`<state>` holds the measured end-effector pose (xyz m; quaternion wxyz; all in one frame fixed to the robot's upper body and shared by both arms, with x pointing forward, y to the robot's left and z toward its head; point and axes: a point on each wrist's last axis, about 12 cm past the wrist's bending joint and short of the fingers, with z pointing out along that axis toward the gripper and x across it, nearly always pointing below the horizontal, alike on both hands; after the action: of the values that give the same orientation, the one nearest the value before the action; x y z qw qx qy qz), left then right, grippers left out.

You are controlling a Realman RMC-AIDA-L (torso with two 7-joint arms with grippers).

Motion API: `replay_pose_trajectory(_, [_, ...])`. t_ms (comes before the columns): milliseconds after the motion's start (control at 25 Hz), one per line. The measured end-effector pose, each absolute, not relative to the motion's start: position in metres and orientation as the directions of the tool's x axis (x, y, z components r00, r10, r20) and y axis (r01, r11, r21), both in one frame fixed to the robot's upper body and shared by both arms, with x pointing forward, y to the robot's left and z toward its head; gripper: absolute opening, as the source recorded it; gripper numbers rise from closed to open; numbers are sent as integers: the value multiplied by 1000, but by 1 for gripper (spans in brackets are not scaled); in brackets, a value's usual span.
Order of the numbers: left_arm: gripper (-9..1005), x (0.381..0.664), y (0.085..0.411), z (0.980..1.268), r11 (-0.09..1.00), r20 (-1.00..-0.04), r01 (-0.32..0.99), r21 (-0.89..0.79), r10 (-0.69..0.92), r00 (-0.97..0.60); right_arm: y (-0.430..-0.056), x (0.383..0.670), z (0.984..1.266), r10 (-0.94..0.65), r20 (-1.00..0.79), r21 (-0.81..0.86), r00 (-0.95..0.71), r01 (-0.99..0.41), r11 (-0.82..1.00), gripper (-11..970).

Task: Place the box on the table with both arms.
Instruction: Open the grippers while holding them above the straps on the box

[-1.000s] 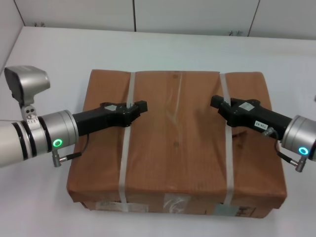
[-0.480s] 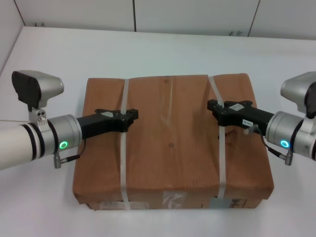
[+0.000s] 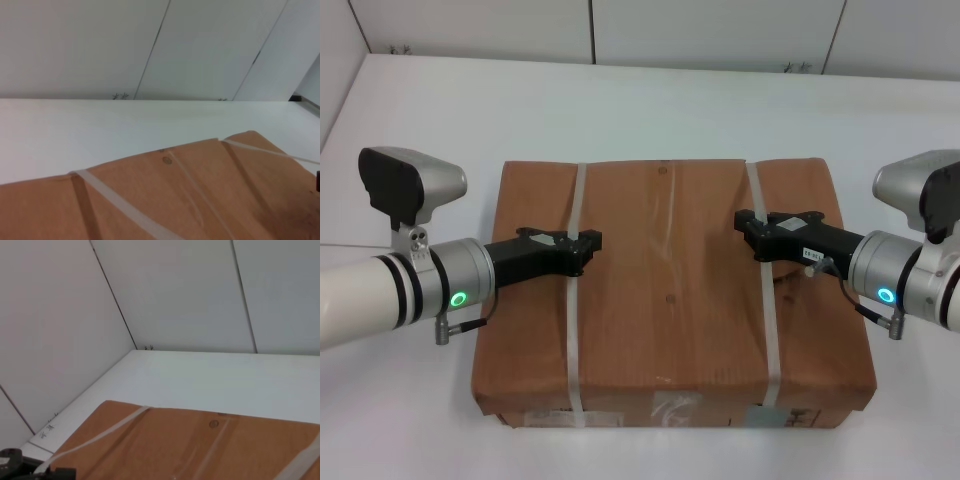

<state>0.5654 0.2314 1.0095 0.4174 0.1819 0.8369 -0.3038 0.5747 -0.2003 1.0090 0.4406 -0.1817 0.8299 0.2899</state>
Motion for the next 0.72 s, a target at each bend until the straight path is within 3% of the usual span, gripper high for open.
replay_pose_trajectory(320, [54, 566, 231, 1009, 752, -808, 551, -361, 42, -588, -200, 574, 1009, -43, -837, 324, -546, -556, 766, 36])
replay_pose_trajectory(600, [91, 564, 233, 1008, 753, -819, 562, -341, 56, -571, -202, 571, 1007, -44, -833, 326, -551, -555, 765, 107])
replay_pose_trajectory(720, [264, 561, 235, 1006, 758, -816, 556, -340, 56, -575, -203, 569, 1005, -36, -828, 335, -560, -545, 768, 138])
